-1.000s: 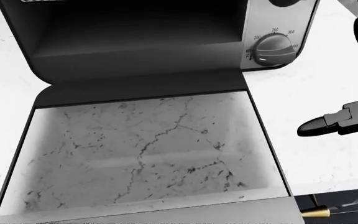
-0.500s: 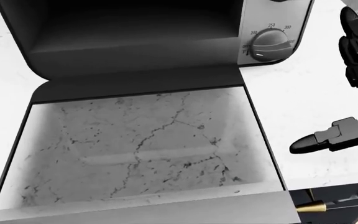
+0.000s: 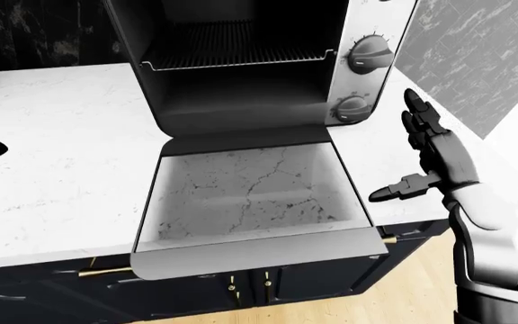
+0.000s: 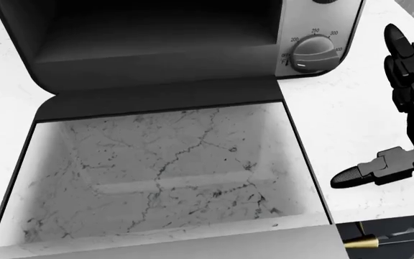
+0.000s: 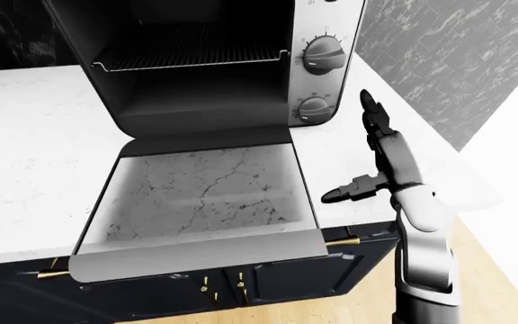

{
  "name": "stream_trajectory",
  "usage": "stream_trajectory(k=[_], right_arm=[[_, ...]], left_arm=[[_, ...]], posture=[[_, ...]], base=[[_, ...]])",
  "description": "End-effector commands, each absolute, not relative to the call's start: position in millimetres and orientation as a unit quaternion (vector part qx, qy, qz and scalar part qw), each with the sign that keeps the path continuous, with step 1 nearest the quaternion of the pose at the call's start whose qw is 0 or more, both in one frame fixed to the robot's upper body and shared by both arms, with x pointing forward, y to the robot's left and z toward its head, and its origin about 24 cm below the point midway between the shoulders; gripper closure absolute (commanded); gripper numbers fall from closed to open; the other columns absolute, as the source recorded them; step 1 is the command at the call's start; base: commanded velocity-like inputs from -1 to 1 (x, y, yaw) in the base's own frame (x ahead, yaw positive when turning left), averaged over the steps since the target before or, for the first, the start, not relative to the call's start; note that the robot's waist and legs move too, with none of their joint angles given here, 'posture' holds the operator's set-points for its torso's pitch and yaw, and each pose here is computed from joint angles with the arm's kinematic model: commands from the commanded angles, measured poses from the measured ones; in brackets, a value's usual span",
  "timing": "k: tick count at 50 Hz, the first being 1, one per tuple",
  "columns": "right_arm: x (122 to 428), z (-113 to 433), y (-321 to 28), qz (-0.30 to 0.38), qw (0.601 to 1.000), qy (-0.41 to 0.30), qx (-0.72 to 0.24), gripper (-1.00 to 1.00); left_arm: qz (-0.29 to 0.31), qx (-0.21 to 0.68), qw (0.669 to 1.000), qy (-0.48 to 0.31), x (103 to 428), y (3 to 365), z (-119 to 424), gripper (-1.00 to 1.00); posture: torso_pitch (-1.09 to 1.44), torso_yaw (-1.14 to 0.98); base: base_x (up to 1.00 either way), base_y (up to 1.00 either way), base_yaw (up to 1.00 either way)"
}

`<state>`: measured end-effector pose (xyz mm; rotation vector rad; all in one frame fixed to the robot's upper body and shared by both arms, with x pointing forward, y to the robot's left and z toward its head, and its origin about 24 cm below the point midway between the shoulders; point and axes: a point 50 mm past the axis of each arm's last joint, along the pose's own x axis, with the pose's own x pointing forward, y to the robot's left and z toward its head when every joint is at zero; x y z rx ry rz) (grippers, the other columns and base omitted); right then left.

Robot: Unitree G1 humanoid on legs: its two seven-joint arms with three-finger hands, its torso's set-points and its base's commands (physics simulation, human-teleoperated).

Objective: Close the toaster oven door.

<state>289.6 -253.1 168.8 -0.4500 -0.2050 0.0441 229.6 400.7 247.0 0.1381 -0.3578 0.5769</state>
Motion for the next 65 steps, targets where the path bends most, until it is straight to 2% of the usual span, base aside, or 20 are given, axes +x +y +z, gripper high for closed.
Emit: stream_trajectory(k=[1, 22, 40, 65], right_arm=[[287.3, 187.5, -251.8, 0.016, 0.96, -0.145, -0.238, -1.0], [284.5, 183.5, -249.1, 0.022, 0.951, -0.15, -0.269, -1.0], [285.0, 189.5, -243.0, 0.021, 0.96, -0.15, -0.237, -1.0], [277.5, 188.4, -232.4, 0.052, 0.954, -0.158, -0.249, -1.0]], left_arm=[[0.282, 0.087, 0.93, -0.22, 222.9, 398.1, 268.7, -1.0], [0.282, 0.087, 0.93, -0.221, 223.1, 398.0, 268.9, -1.0], [0.283, 0.086, 0.93, -0.22, 222.2, 398.3, 269.1, -1.0], [0.284, 0.087, 0.929, -0.22, 222.0, 399.0, 268.8, -1.0]], posture=[[0.0, 0.0], [0.0, 0.0], [0.0, 0.0], [0.0, 0.0]], base=[[0.0, 0.0, 0.0], [0.0, 0.0, 0.0], [0.0, 0.0, 0.0], [0.0, 0.0, 0.0]])
